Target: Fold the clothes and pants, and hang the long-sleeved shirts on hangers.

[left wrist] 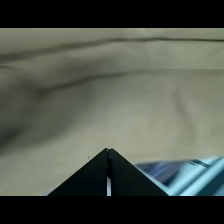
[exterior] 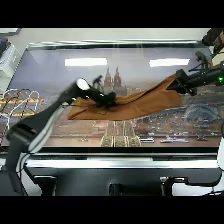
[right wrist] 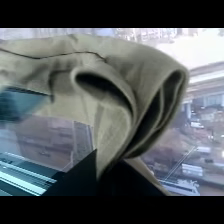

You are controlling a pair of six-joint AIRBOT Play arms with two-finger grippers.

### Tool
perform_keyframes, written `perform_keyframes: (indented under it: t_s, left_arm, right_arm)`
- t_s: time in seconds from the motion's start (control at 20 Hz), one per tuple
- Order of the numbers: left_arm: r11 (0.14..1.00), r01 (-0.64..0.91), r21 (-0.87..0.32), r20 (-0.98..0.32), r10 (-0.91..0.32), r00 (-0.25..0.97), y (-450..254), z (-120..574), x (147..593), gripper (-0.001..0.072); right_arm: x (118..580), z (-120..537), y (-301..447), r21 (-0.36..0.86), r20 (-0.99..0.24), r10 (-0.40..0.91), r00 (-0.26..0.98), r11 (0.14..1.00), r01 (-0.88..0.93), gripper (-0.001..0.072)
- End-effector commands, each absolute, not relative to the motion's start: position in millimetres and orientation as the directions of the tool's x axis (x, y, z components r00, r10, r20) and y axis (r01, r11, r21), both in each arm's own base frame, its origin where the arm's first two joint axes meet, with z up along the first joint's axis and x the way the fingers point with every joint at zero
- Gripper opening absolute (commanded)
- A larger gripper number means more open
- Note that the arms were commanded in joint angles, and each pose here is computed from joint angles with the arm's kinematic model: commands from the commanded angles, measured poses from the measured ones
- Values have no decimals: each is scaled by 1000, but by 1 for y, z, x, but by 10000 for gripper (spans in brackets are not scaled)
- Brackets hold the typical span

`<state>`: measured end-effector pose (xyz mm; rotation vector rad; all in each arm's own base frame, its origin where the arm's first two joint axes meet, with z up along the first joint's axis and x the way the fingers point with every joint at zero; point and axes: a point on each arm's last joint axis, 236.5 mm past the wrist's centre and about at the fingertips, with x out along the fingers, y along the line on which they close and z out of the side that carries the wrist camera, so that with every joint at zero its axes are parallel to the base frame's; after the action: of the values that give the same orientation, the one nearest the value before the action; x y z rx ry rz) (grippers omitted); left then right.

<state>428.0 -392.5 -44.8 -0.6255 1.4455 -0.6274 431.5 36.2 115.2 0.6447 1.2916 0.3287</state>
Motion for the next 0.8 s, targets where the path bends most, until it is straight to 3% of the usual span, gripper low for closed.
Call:
perform_keyframes:
  t_s: [0.0, 0.2, 0.45, 0.6, 0.75]
  left_arm:
    - [598, -89, -797, -602, -797, 39, -470, -59, 402, 20]
    - [562, -141, -815, -573, -817, 59, -514, -66, 389, 19]
    - [512, -78, -856, -516, -856, 41, -547, -43, 387, 19]
    - [589, -53, -806, -581, -806, -113, -516, -51, 366, 19]
    - [710, 94, -698, -711, -671, -209, -446, -45, 362, 18]
  right_arm:
    - [426, 136, 36, 607, -780, 555, 289, 784, 131, 32]
    - [432, 155, 35, 605, -769, 542, 338, 789, 111, 32]
    - [435, 164, 37, 614, -757, 546, 359, 782, 107, 32]
    - [438, 164, 36, 615, -754, 543, 369, 781, 109, 31]
    - [438, 164, 42, 621, -751, 553, 362, 778, 100, 31]
